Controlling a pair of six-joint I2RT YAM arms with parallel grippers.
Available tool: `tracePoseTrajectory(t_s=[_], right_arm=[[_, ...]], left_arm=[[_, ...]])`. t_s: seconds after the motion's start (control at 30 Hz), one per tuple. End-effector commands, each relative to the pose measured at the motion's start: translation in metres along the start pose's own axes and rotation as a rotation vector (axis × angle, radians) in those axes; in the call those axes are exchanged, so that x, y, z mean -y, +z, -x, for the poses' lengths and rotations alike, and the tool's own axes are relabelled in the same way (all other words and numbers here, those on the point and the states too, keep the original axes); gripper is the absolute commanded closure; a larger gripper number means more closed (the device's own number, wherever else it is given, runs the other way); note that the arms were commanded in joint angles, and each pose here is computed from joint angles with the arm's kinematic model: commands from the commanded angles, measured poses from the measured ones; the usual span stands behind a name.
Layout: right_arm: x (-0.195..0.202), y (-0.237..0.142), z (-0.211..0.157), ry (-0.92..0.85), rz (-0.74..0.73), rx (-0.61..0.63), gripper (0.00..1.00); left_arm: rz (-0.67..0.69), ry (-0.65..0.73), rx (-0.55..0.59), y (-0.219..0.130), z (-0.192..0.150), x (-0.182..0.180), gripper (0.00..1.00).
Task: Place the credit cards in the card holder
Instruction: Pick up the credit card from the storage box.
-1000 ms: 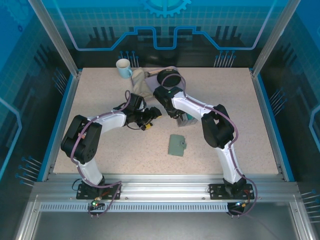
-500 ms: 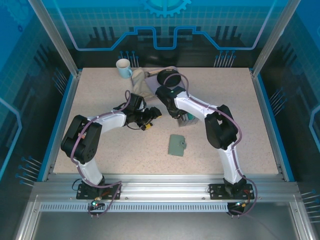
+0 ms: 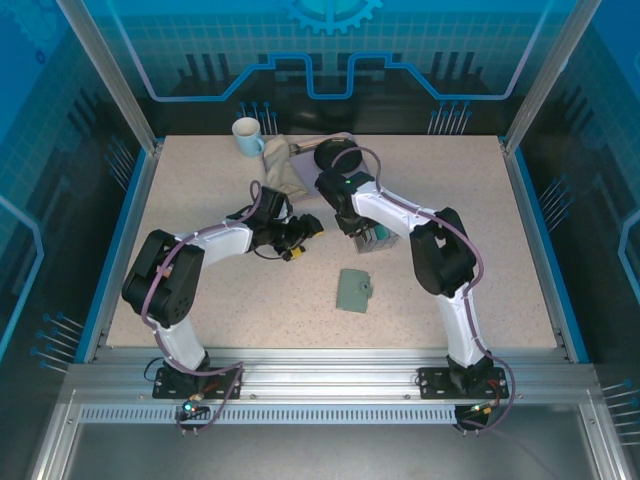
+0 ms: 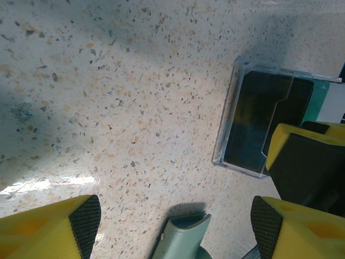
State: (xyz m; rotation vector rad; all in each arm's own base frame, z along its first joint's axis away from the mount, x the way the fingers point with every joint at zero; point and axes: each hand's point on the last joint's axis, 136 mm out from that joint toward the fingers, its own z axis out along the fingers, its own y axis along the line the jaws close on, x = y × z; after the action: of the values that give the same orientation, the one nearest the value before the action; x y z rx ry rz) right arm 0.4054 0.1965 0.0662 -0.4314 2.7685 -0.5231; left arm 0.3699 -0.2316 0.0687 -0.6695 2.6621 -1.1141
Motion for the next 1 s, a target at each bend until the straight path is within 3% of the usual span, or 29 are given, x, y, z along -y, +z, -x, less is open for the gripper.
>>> tracePoseTrajectory(t_s=[0.0, 0.17, 0.63, 0.97], right_arm=[[0.005, 0.015, -0.003, -0.014, -0.068, -0.029, 0.62], [0.003, 0.022, -0.006, -0.033, -0.097, -0.039, 0.65], [0.019, -0.009, 0.005, -0.040, -0.116, 0.036, 0.82], [0.022, -0.024, 0.009, -0.044, -0.091, 0.063, 0.85]], left_arm=[[0.020, -0.035, -0.034, 0.004, -0.004, -0.011, 0.23], [0.022, -0.035, -0.038, 0.005, -0.004, -0.011, 0.23], [0.028, -0.040, -0.050, 0.009, -0.004, -0.013, 0.23], [0.026, -0.040, -0.053, 0.010, -0.003, -0.013, 0.23]])
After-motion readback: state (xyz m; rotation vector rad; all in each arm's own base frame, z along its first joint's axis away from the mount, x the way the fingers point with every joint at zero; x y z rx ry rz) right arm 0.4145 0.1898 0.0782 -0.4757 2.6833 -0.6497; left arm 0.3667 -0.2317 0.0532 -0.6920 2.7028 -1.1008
